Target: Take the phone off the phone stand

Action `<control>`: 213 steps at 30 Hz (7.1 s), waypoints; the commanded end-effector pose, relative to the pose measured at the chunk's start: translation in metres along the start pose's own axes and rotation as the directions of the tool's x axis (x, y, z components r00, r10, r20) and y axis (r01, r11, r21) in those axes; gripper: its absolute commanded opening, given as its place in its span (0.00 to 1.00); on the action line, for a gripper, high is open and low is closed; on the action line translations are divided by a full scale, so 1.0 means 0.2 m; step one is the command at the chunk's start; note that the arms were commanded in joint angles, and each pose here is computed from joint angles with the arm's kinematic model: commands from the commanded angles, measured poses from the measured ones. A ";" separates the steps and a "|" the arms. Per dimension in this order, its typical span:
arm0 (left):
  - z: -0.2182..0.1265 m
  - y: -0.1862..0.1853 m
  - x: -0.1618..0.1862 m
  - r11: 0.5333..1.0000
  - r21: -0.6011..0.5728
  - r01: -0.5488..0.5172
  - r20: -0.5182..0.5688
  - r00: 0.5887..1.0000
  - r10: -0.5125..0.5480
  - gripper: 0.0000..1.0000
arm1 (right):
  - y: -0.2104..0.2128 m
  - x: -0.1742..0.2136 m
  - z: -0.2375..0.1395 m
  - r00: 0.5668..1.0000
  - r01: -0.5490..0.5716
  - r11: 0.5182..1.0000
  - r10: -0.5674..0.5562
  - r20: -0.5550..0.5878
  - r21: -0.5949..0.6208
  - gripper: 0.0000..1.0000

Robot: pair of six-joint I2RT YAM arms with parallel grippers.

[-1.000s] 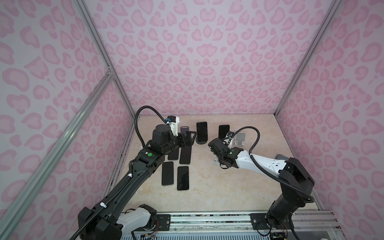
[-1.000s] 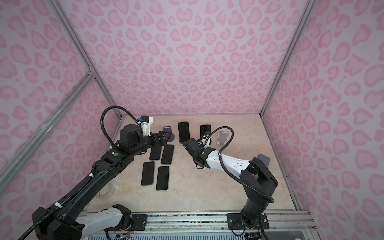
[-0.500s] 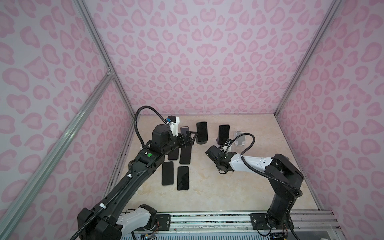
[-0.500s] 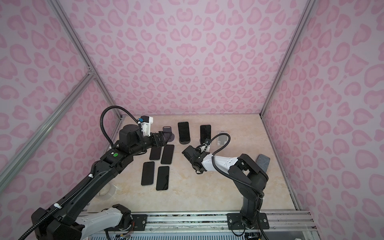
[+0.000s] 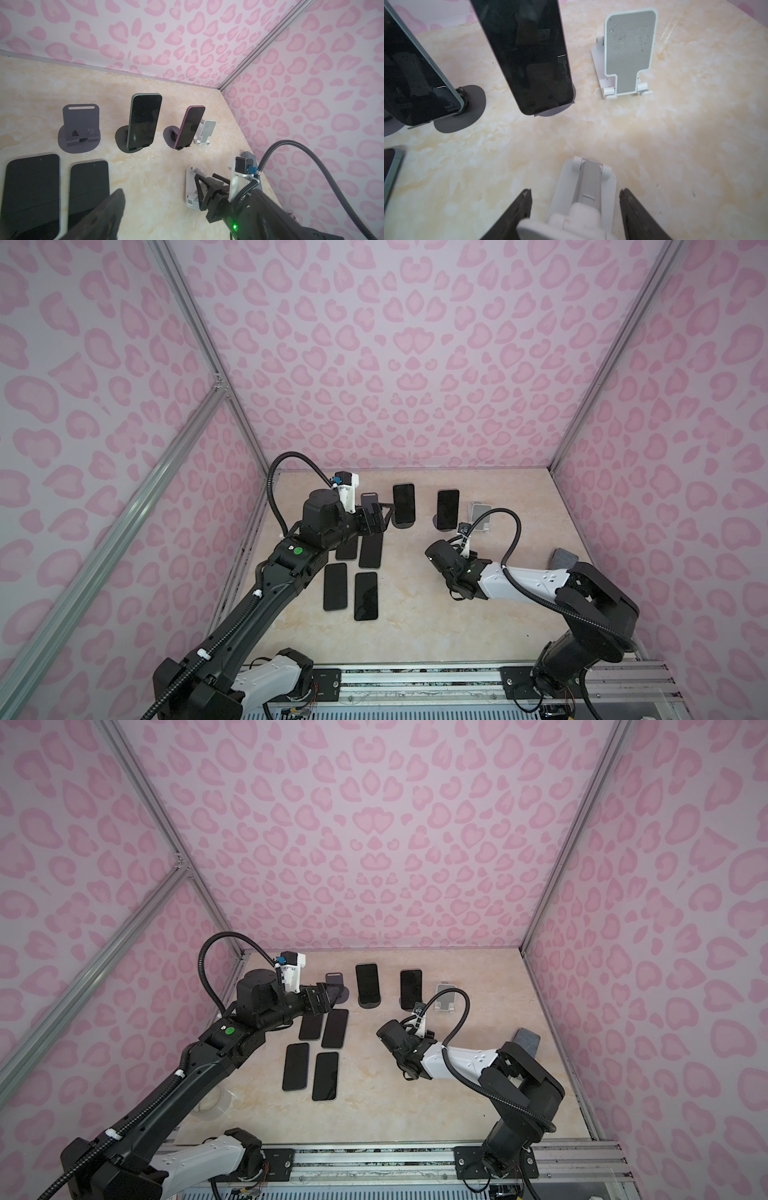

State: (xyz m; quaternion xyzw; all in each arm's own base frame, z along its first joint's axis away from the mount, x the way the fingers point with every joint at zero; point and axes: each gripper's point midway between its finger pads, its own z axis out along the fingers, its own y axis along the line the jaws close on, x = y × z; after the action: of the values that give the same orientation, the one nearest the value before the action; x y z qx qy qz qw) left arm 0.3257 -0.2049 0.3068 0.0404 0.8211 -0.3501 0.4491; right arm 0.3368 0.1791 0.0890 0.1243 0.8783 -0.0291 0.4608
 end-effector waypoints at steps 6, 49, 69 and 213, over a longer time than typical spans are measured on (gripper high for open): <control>-0.01 -0.05 -0.05 0.999 0.043 -0.028 0.041 0.999 0.026 0.96 | -0.16 0.00 0.06 0.949 0.278 0.950 -0.295 -0.114 -0.143 0.63; 0.01 0.12 -0.05 0.992 -0.124 -0.037 0.064 0.997 0.045 0.97 | 0.01 -0.68 -0.19 0.998 0.053 0.946 -0.036 0.057 -0.320 0.87; -0.06 0.15 -0.10 0.984 -0.172 -0.056 0.145 0.986 0.081 0.97 | 0.12 -0.87 0.16 0.996 0.091 0.967 -0.083 0.043 -0.238 0.98; -0.07 0.30 -0.17 0.982 -0.102 0.160 0.169 0.976 -0.141 0.98 | 0.71 0.67 -0.34 0.873 0.068 0.951 -0.204 -0.443 -0.303 0.64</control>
State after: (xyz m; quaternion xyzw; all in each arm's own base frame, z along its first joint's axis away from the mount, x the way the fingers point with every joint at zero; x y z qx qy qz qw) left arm 0.3582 -0.1404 0.2926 -0.0864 0.8147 -0.3243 0.4730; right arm 0.2445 0.3538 0.0329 -0.0096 0.9655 0.1007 0.2401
